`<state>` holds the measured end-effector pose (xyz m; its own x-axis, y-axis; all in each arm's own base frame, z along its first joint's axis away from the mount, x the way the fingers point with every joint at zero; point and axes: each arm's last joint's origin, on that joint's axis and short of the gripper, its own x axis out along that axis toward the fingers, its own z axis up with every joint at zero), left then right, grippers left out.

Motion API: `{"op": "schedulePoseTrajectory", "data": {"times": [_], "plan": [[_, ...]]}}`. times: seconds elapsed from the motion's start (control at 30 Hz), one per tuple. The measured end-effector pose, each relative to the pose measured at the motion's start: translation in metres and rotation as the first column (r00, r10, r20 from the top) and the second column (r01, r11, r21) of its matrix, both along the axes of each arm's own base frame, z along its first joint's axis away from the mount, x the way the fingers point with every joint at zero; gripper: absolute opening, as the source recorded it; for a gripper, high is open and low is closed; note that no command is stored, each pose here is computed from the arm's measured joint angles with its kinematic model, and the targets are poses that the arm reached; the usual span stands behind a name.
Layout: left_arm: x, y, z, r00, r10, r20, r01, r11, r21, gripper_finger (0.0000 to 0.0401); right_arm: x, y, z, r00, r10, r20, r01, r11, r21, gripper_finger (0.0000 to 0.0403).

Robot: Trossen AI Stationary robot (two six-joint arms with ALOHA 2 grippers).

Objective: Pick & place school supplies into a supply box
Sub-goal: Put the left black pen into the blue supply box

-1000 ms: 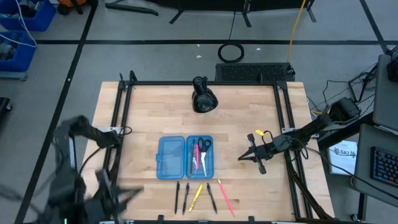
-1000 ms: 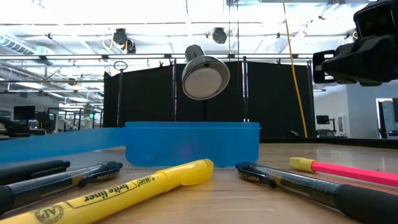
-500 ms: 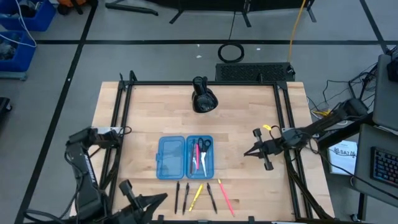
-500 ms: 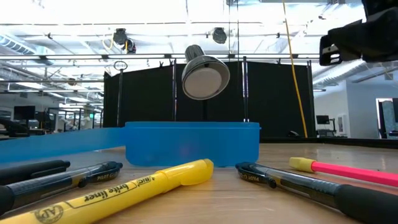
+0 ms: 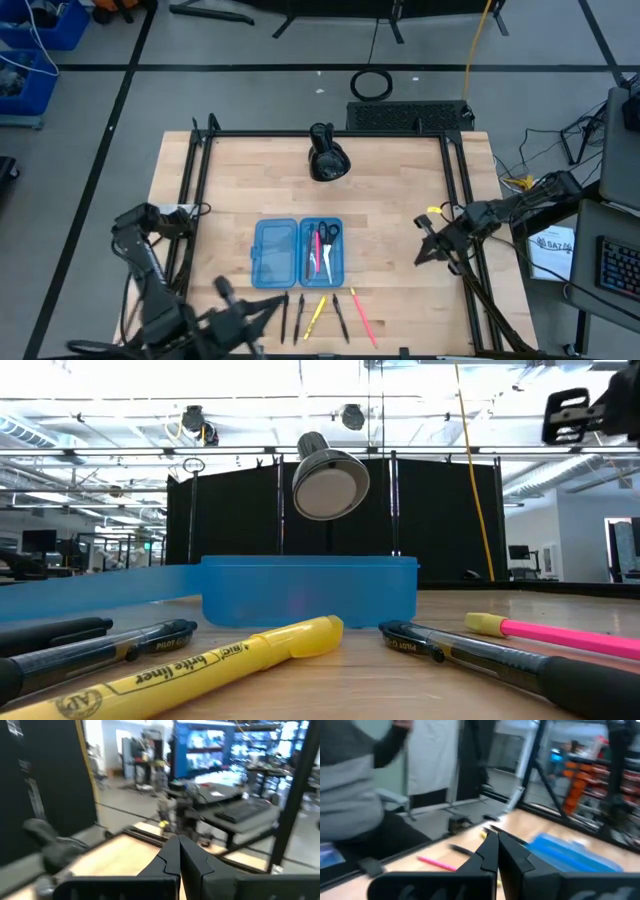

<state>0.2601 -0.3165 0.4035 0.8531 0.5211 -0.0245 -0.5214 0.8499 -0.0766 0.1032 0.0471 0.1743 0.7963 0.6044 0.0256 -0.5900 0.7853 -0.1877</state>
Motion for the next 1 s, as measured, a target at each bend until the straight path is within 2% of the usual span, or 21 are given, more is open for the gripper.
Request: {"op": "schedulePoseTrajectory", "data": {"times": [0.07, 0.2, 0.3, 0.37, 0.43, 0.5, 0.57, 0.63, 0.73, 0.8, 0.9, 0.93, 1.0], "plan": [[0.015, 0.003, -0.010, 0.999, -0.029, -0.014, 0.029, 0.999, -0.031, 0.0003, 0.000, 0.000, 0.001, 1.000, -0.011, 0.010, 0.011, 1.000, 0.004, 0.0000], [0.056, 0.023, -0.025, 0.983, -0.155, -0.096, 0.145, 0.984, -0.103, 0.0002, 0.001, -0.002, -0.001, 0.998, -0.062, -0.015, 0.062, 0.998, 0.008, 0.0000], [0.086, 0.045, -0.031, 0.954, -0.232, -0.188, 0.223, 0.972, -0.070, 0.0002, 0.001, -0.001, -0.002, 0.998, -0.058, -0.024, 0.059, 0.998, 0.006, 0.0000], [0.103, 0.063, -0.027, 0.930, -0.274, -0.243, 0.281, 0.960, -0.006, 0.0002, 0.001, -0.001, -0.002, 0.998, -0.058, -0.025, 0.058, 0.998, 0.007, 0.0000], [0.116, 0.082, -0.015, 0.909, -0.302, -0.286, 0.342, 0.935, 0.099, 0.0002, 0.001, -0.001, -0.002, 0.998, -0.058, -0.025, 0.058, 0.998, 0.007, 0.0000], [0.123, 0.100, -0.003, 0.900, -0.250, -0.356, 0.346, 0.908, 0.237, 0.0002, 0.001, -0.001, -0.002, 0.998, -0.058, -0.025, 0.058, 0.998, 0.007, 0.0000], [0.122, 0.120, 0.010, 0.893, -0.121, -0.433, 0.284, 0.899, 0.334, 0.0002, 0.001, -0.001, -0.002, 0.998, -0.057, -0.036, 0.057, 0.998, 0.013, 0.0000], [0.108, 0.143, 0.025, 0.863, -0.023, -0.505, 0.230, 0.908, 0.351, 0.0002, 0.001, -0.001, -0.002, 0.997, -0.056, -0.046, 0.057, 0.998, 0.022, 0.0000], [0.066, 0.175, 0.046, 0.839, 0.034, -0.543, 0.136, 0.953, 0.271, 0.0001, 0.001, -0.001, -0.004, 0.997, -0.056, -0.060, 0.057, 0.998, 0.015, 0.0000], [0.037, 0.184, 0.050, 0.840, 0.076, -0.537, 0.067, 0.968, 0.241, 0.0001, 0.001, -0.001, -0.005, 0.996, -0.057, -0.063, 0.058, 0.998, 0.006, 0.0000], [-0.007, 0.182, 0.039, 0.864, 0.151, -0.480, -0.040, 0.971, 0.234, 0.0001, 0.001, -0.001, -0.006, 0.997, -0.058, -0.059, 0.057, 0.998, -0.021, 0.0000], [-0.022, 0.181, 0.033, 0.882, 0.161, -0.443, -0.074, 0.976, 0.207, 0.0001, 0.001, -0.001, -0.006, 0.997, -0.058, -0.055, 0.057, 0.998, -0.026, 0.0000], [-0.053, 0.186, 0.018, 0.923, 0.159, -0.351, -0.138, 0.987, 0.084, 0.0001, 0.001, -0.001, -0.006, 0.997, -0.059, -0.050, 0.057, 0.998, -0.028, 0.0000]]}}
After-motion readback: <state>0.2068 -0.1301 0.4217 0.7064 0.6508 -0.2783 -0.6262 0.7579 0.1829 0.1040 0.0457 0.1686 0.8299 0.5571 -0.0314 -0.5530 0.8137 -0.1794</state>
